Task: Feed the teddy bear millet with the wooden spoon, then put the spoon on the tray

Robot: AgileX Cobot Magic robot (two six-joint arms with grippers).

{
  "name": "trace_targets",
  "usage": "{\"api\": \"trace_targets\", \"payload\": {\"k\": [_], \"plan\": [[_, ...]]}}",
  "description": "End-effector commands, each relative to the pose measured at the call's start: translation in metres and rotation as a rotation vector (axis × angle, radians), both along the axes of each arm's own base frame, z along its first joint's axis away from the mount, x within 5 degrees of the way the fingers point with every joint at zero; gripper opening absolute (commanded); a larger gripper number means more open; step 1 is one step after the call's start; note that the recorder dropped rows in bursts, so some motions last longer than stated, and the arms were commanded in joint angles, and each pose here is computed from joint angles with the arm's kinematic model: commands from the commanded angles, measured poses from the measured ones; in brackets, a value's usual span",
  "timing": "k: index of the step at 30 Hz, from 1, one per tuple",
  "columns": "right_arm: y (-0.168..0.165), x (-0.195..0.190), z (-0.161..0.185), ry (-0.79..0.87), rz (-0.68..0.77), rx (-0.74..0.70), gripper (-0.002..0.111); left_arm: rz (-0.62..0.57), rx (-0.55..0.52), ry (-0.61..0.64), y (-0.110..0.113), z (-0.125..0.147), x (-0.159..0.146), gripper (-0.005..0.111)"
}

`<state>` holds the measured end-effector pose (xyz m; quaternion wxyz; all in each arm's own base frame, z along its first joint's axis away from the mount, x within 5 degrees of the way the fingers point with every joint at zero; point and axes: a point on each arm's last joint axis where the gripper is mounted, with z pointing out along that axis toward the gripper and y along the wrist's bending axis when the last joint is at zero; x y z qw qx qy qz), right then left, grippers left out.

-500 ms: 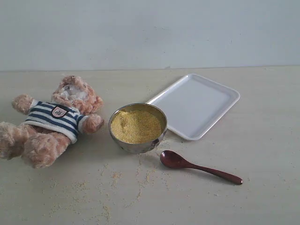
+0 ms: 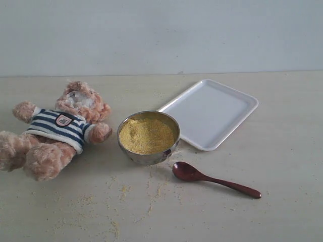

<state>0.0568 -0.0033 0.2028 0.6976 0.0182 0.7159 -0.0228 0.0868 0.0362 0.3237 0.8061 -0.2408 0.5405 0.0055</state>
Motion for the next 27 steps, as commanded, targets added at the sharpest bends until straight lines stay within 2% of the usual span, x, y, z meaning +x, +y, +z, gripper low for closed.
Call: {"api": "trace_targets", "payload": {"k": [1,2,3,6,8,10,12,14,18,22,25,27], "plan": [[0.000,0.000,0.001,-0.011,-0.003,-0.003,0.000,-0.334,0.258,0.446,-0.028,0.030,0.089,0.005],[0.000,0.000,0.001,-0.011,-0.003,-0.003,0.000,-0.448,0.304,0.511,-0.036,0.036,0.108,0.005],[0.000,0.000,0.001,-0.011,-0.003,-0.003,0.000,-0.551,0.303,0.559,-0.040,0.042,0.124,0.005],[0.000,0.000,0.001,-0.011,-0.003,-0.003,0.000,-0.739,0.208,0.699,-0.037,0.057,0.154,0.005],[0.000,0.000,0.001,-0.011,-0.003,-0.003,0.000,-0.763,0.221,0.836,-0.025,0.061,0.166,0.005],[0.000,0.000,0.001,-0.011,-0.003,-0.003,0.000,-0.715,0.243,0.984,-0.007,0.065,0.170,0.005],[0.000,0.000,0.001,-0.011,-0.003,-0.003,0.000,-0.613,0.131,1.047,0.012,0.063,0.176,0.005],[0.000,0.000,0.001,-0.011,-0.003,-0.003,0.000,-0.602,0.082,1.070,0.021,0.056,0.182,0.005],[0.000,0.000,0.001,-0.011,-0.003,-0.003,0.000,-0.706,0.025,1.230,0.026,0.021,0.200,0.005],[0.000,0.000,0.001,-0.011,-0.003,-0.003,0.000,-0.817,-0.097,1.331,0.028,-0.018,0.221,0.005],[0.000,0.000,0.001,-0.011,-0.003,-0.003,0.000,-0.895,-0.104,1.350,0.028,-0.036,0.232,0.005],[0.000,0.000,0.001,-0.011,-0.003,-0.003,0.000,-0.938,-0.072,1.353,0.028,-0.045,0.237,0.007]]}}
